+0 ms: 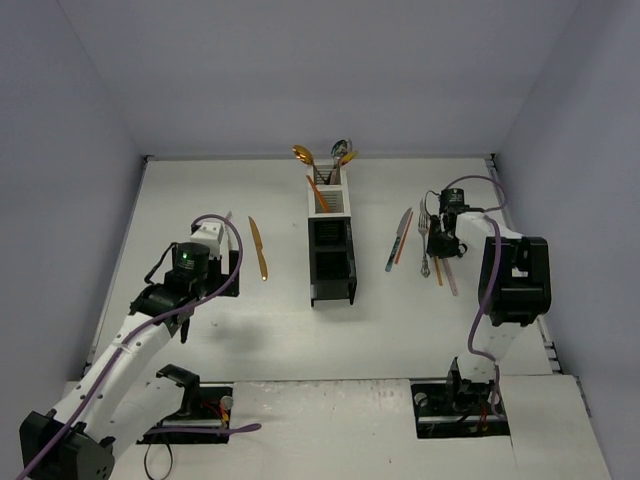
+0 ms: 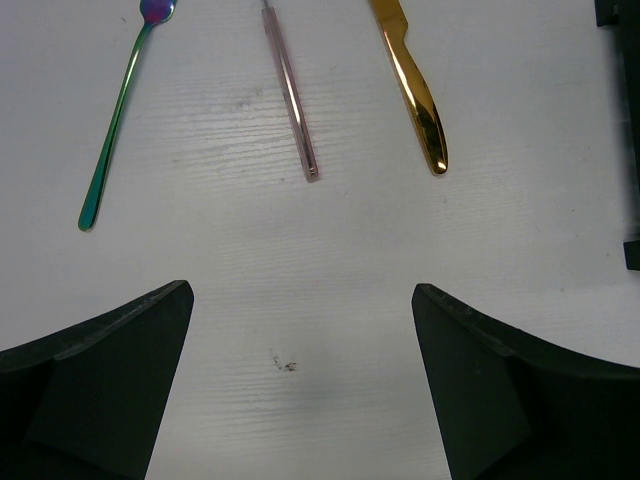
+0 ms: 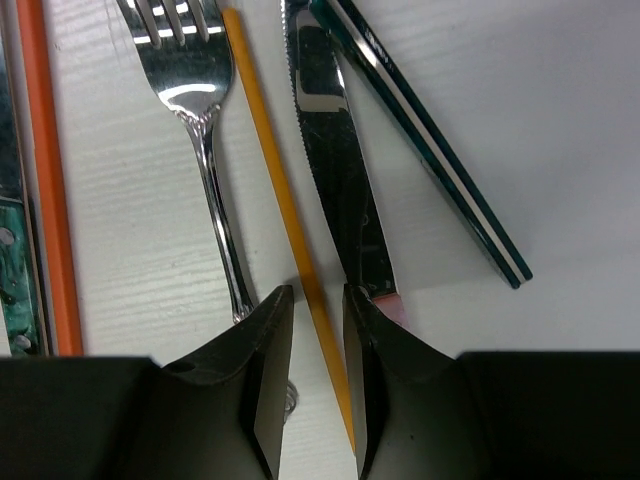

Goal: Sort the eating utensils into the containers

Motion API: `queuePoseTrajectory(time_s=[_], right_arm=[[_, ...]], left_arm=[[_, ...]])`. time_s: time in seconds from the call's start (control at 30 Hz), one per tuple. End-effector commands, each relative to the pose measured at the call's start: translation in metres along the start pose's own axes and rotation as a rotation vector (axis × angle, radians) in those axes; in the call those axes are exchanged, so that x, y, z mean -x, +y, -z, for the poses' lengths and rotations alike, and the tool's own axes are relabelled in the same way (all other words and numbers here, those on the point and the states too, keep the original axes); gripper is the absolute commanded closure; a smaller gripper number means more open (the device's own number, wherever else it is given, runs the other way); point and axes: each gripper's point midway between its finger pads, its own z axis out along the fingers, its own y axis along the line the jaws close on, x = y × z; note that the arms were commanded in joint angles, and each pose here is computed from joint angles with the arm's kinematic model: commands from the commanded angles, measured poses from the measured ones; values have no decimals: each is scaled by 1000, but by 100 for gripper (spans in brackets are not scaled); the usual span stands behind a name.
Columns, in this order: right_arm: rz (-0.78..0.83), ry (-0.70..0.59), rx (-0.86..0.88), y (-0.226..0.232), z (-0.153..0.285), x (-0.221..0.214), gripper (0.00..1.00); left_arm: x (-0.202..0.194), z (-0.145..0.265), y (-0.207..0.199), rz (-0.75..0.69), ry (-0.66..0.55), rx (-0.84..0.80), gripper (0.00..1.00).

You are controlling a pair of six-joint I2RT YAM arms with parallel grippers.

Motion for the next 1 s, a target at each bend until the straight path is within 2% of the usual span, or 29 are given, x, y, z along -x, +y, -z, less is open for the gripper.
queuePoseTrajectory(time_s=[0.0,0.17,0.33,0.53,0.73,0.9,0.97], right_arm=[[36,36,-48,-6,-10,-3,76],[49,64,-55,-7,-17,-4,81],[78,55,-29,5,-13,-2,99],[90,-12,-20,9,13,17,100],[139,-283,37,46,97,83,100],[263,-567,159,105,195,143,100],[314,-655,230,133,223,154,100]], left_arm=[[30,8,0,23,-88,4,10],[30,7,1,21,-87,7,10],[31,9,3,24,-93,15,10],[31,8,3,24,-93,17,10],[34,10,5,25,-106,24,10],[34,10,5,26,-111,25,10],[34,10,6,26,-111,28,10]])
